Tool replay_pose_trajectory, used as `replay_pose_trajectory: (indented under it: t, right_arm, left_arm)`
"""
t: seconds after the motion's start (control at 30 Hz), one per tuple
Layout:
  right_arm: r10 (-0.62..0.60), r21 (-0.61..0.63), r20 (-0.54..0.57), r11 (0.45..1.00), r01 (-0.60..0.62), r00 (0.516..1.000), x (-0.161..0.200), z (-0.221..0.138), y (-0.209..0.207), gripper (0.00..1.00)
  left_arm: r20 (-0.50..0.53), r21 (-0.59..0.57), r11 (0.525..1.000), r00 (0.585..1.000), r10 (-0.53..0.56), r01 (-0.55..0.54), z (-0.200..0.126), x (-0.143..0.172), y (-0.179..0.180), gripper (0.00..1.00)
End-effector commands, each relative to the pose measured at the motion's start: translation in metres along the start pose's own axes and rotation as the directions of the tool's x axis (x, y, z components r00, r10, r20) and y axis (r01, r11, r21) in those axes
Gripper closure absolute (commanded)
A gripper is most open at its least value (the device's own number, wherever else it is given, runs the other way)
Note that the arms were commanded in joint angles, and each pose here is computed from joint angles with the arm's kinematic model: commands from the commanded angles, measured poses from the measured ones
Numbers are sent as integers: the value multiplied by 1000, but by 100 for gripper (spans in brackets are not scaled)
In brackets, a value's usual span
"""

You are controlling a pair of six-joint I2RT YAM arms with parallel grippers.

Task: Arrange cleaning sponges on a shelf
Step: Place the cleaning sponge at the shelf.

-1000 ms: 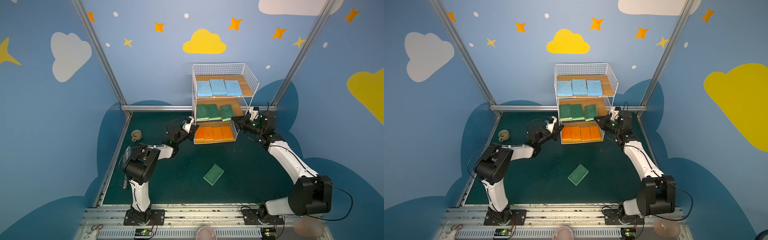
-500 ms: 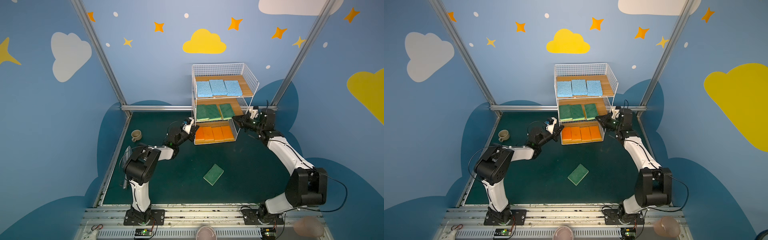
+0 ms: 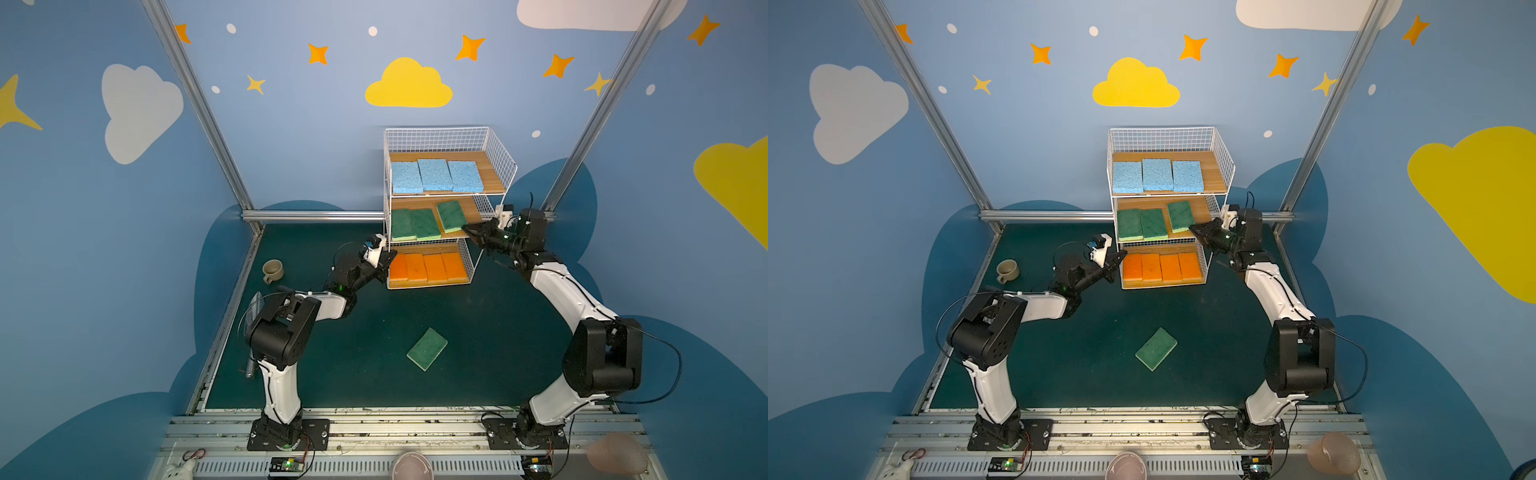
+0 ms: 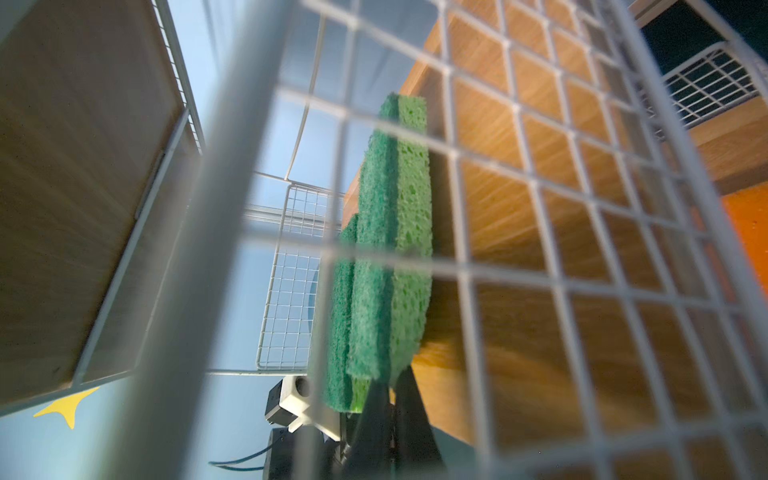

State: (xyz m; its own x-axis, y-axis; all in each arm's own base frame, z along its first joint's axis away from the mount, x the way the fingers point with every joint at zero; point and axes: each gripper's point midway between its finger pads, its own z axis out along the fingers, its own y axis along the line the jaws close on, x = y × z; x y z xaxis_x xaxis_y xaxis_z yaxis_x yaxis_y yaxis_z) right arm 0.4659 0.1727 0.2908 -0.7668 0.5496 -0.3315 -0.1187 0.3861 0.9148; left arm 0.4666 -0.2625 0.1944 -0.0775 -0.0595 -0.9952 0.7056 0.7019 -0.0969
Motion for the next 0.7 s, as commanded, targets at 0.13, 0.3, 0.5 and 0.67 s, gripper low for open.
replay_pose_trajectory:
  t: [0.13, 0.3, 0.5, 0.67]
  right_arm:
    - [-90, -116, -113, 990, 77, 990, 23, 3, 35, 100]
    - [-94, -106, -130, 991, 81, 987, 38, 3, 37, 100]
    - [-80, -103, -136, 993, 66, 987, 47, 0, 34, 100]
    - [-85, -111, -136, 991, 70, 987, 51, -8, 38, 100]
  left_arm:
    - [19, 21, 990, 990, -140, 139, -4, -10, 0, 97]
    - [22, 23, 990, 990, -139, 138, -4, -12, -1, 97]
    - [21, 23, 990, 990, -136, 136, -6, -13, -4, 97]
    - [14, 23, 990, 990, -137, 137, -6, -10, -4, 97]
